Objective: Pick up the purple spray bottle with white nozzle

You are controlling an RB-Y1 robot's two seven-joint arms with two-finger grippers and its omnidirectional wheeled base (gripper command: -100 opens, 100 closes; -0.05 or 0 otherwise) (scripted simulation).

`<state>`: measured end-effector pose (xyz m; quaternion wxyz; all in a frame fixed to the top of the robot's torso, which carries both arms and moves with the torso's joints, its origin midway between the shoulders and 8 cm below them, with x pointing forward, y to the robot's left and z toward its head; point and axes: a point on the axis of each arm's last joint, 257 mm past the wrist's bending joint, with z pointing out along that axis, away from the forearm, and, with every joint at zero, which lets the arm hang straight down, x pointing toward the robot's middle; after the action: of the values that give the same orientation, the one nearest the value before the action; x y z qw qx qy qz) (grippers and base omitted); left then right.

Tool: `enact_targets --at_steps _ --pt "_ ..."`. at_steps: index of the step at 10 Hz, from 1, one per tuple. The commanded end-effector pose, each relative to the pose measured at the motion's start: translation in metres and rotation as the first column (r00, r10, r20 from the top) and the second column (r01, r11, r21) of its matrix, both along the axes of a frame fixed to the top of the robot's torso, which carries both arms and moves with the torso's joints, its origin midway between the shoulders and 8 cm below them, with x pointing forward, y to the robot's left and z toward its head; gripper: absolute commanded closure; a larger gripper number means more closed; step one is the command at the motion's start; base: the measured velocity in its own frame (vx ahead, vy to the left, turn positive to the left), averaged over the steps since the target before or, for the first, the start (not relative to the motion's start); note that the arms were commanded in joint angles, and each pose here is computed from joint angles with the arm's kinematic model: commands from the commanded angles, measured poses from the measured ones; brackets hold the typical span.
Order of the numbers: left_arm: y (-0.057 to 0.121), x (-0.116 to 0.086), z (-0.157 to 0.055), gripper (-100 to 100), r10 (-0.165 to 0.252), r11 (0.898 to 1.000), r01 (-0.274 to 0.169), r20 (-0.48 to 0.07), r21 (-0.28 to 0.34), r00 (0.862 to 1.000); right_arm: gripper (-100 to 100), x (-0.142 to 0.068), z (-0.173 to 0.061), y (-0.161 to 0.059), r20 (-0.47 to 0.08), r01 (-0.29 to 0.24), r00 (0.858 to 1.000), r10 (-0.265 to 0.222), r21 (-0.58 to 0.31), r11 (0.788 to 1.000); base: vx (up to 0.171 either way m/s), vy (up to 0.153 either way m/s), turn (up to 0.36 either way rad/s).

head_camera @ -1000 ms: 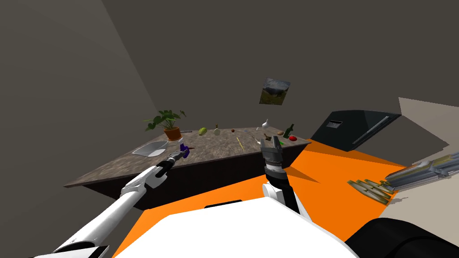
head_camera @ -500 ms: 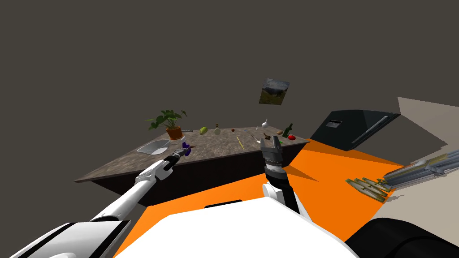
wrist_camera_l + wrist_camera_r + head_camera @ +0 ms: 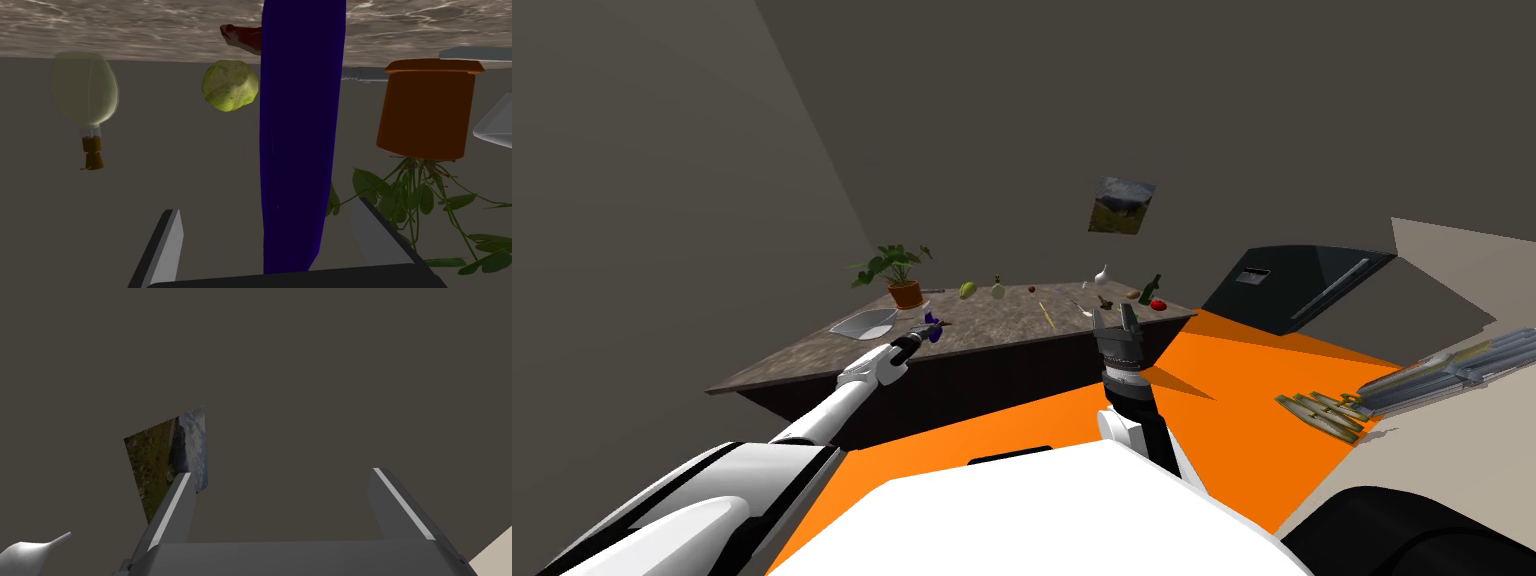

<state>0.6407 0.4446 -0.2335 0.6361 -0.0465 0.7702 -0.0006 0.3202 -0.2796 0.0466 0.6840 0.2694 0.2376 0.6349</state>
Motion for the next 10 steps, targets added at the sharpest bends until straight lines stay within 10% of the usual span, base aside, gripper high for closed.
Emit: enact_targets --at_steps 1,2,3,7,8,9,10 --pt "0.004 0.006 0.005 -100 0.011 1.000 -0.011 0.000 0.000 1.000 0 0.000 0.000 0.000 0.000 0.000 1.000 0.000 0.000 1.000 0.000 0.000 0.000" --pt "0.003 0.004 0.003 -100 0.008 1.000 -0.008 0.000 0.000 1.000 0 0.000 0.000 0.000 0.000 0.000 1.000 0.000 0.000 1.000 0.000 0.000 0.000" --pt "0.003 0.004 0.003 100 0.008 1.000 -0.008 0.000 0.000 1.000 0 0.000 0.000 0.000 0.000 0.000 1.000 0.000 0.000 1.000 0.000 0.000 0.000" --pt "0.003 0.004 0.003 100 0.009 1.000 -0.009 0.000 0.001 1.000 0 0.000 0.000 0.000 0.000 0.000 1.000 0.000 0.000 1.000 0.000 0.000 0.000" --pt "0.003 0.004 0.003 0 0.009 1.000 -0.009 -0.001 0.001 1.000 0 0.000 0.000 0.000 0.000 0.000 1.000 0.000 0.000 1.000 0.000 0.000 0.000" --pt "0.017 -0.007 0.003 100 0.031 0.999 -0.031 0.010 -0.012 0.999 0 0.000 0.000 0.000 0.000 0.000 1.000 0.000 0.000 1.000 0.096 -0.022 -0.021" --pt "0.019 -0.014 -0.006 100 0.032 0.999 -0.032 -0.002 -0.012 0.999 0 0.000 0.000 0.000 0.000 0.000 1.000 0.000 0.000 1.000 0.114 -0.009 0.017"
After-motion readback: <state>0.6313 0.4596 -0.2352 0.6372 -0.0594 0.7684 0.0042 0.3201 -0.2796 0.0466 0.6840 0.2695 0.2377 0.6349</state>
